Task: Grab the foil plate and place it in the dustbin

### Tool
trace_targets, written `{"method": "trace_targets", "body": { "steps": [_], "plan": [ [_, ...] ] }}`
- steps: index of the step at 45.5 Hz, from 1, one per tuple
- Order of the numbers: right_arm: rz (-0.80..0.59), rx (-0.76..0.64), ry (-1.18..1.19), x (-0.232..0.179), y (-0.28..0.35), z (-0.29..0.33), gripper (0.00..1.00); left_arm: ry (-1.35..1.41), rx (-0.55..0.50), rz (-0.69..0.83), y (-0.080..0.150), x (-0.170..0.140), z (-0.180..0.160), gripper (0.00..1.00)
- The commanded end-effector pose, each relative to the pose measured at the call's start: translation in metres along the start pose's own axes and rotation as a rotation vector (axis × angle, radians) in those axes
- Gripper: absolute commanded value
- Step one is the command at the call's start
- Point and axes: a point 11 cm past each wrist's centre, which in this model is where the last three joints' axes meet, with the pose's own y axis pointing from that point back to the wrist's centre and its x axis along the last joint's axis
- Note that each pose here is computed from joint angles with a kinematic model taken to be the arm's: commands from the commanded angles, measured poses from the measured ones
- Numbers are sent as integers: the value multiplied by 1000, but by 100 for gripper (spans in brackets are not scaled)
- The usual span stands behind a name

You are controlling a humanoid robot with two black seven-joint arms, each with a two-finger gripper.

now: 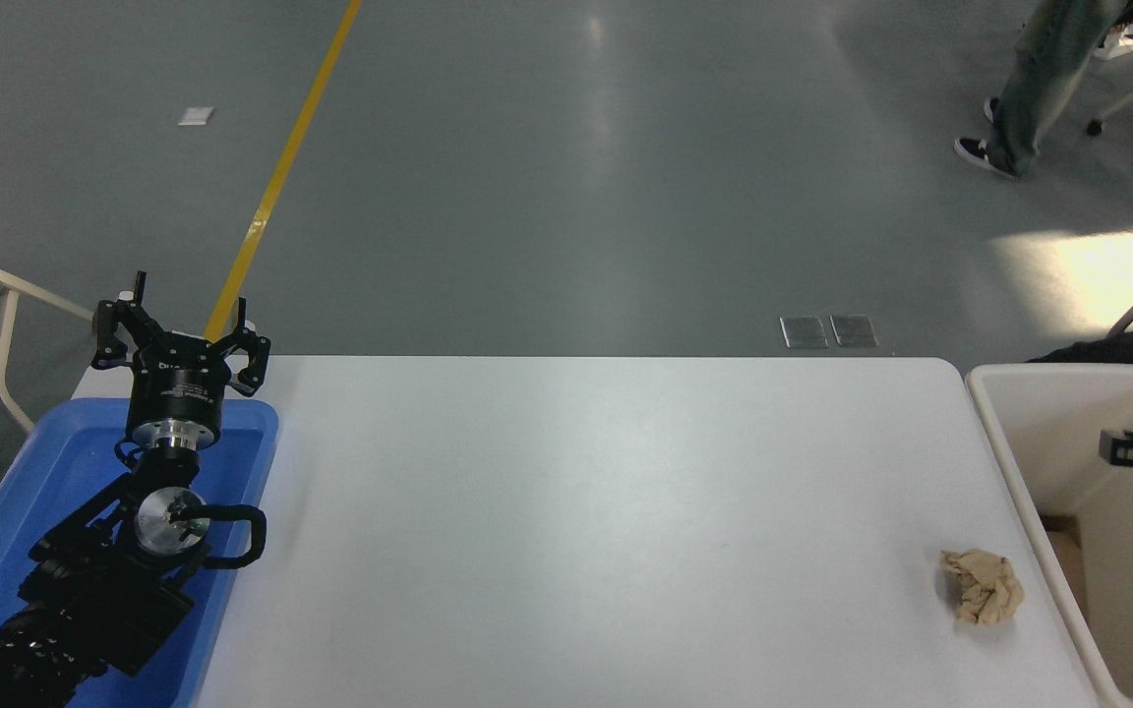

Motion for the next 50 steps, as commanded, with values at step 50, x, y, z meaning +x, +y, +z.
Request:
{"method": "trace_targets", "body": {
  "steps": [50],
  "plan": [
    [-593, 610, 196, 80, 325, -256, 100, 1, -3, 2, 0, 0, 0, 99]
  ]
}}
